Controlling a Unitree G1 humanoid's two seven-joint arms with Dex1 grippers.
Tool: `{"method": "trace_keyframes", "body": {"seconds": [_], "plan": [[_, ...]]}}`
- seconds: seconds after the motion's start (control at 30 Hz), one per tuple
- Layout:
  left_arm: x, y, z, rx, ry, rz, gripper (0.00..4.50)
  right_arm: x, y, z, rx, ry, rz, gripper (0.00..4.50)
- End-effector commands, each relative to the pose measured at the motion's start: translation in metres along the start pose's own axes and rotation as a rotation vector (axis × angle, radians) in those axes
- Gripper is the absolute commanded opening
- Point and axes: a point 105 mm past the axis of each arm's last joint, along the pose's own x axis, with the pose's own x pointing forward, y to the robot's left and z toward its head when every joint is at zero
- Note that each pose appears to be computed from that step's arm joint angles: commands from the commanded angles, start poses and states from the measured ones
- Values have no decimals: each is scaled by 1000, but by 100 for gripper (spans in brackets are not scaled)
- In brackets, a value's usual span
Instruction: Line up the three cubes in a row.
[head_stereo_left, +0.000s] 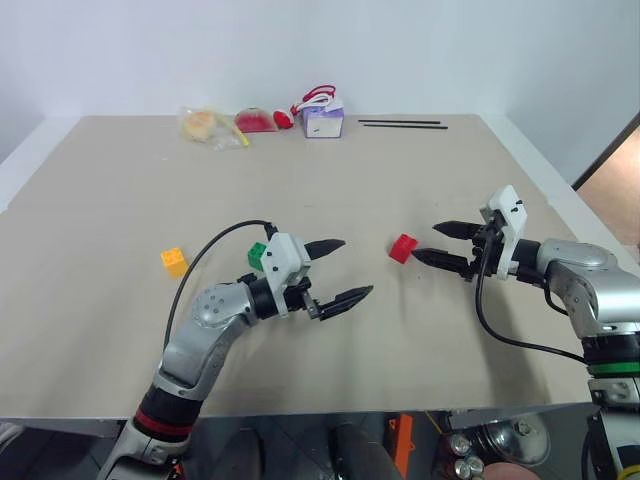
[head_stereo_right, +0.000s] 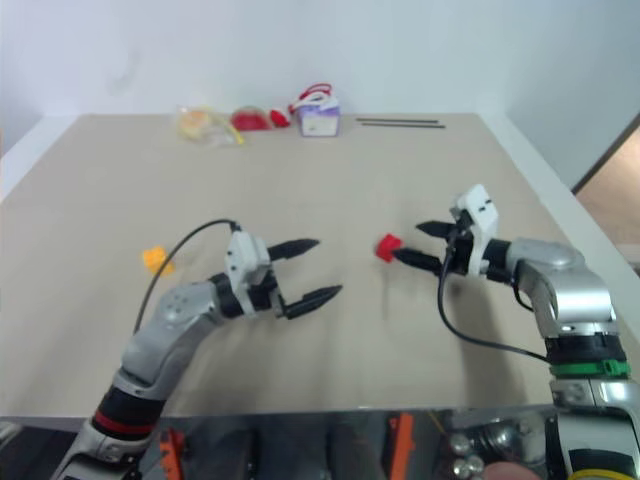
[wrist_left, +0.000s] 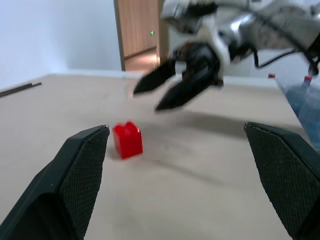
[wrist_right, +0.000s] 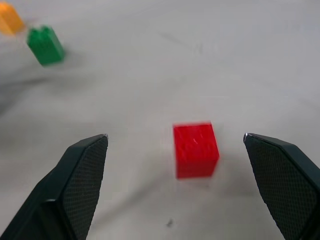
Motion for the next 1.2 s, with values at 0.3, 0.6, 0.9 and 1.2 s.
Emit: {"method": "trace_keyframes", "body": {"seconds": [0.3, 0.6, 0.9, 1.2], "plan": [[1, 12, 10, -1, -50, 111, 448, 28, -18, -2, -31, 0, 5, 450], [3, 11, 14, -21, -71, 118, 448, 35, -23, -18, -10, 47, 6, 450], [4, 14, 15, -22, -75, 119, 450, 40, -27, -20, 14, 28, -24, 193], [-21, 0, 10, 6, -16, -26, 450, 33, 13, 27, -150, -60, 230, 122]]}}
